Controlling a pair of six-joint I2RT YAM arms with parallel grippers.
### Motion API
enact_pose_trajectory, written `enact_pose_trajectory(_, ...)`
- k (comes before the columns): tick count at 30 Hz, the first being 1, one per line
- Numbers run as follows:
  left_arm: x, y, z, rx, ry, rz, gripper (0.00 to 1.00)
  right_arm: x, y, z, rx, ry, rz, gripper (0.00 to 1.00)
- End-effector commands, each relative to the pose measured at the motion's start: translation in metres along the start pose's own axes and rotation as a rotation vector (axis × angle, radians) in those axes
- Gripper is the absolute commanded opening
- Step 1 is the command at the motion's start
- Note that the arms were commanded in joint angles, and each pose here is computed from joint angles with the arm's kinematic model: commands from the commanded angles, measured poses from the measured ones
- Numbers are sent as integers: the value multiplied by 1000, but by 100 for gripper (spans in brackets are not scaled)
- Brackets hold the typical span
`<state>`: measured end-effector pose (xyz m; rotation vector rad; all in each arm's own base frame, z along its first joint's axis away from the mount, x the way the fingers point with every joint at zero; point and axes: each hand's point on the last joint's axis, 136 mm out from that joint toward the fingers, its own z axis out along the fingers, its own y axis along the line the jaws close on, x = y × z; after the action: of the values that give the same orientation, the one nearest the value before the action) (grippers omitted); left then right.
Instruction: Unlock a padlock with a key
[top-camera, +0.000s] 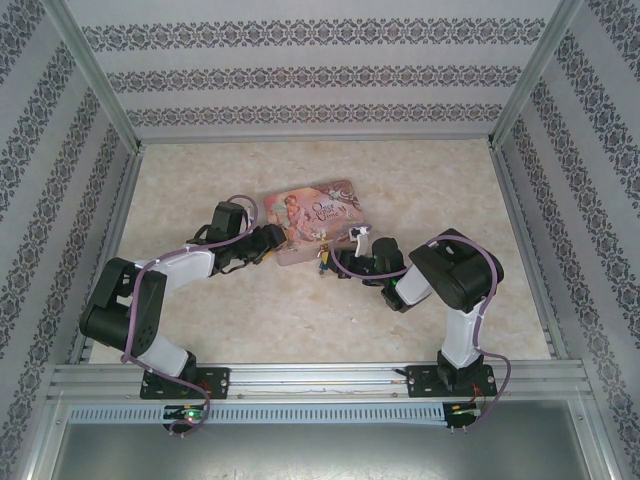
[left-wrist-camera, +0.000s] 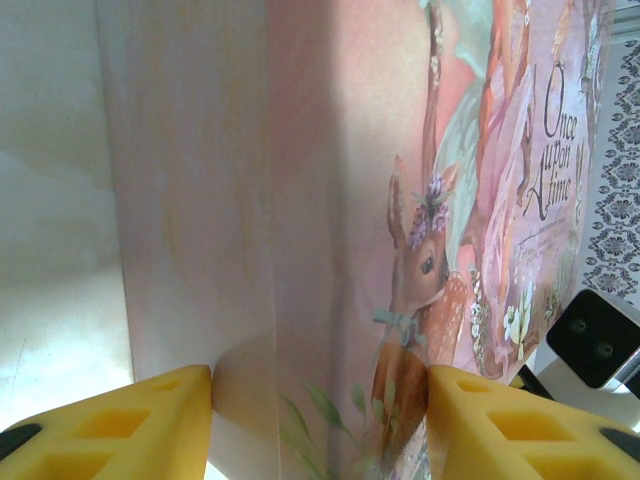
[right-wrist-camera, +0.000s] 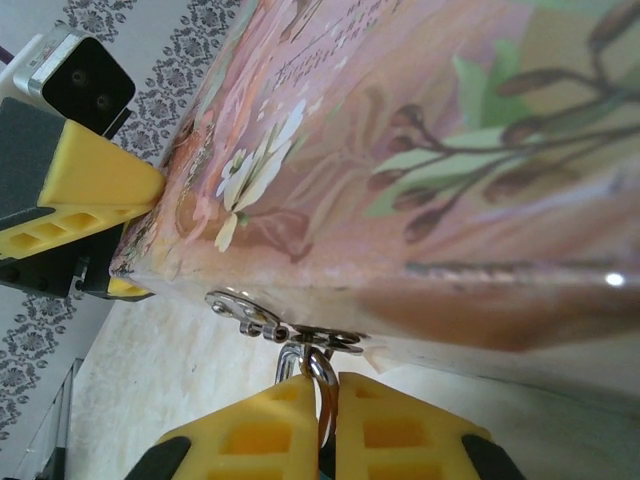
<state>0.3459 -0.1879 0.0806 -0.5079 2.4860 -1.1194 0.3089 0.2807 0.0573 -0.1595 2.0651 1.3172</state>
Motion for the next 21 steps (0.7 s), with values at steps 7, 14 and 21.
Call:
enact_pose_trajectory(7, 29, 22, 5, -78, 77, -29, 54, -2, -2, -2, 1, -16, 45, 0)
enact_pose_trajectory(14, 40, 27, 5, -87, 95, -39, 54, -7, -4, -7, 19, -46, 55, 0)
enact_pose_trajectory(21, 47, 30, 3, -90, 106, -47, 54, -11, -8, -12, 43, -83, 75, 0)
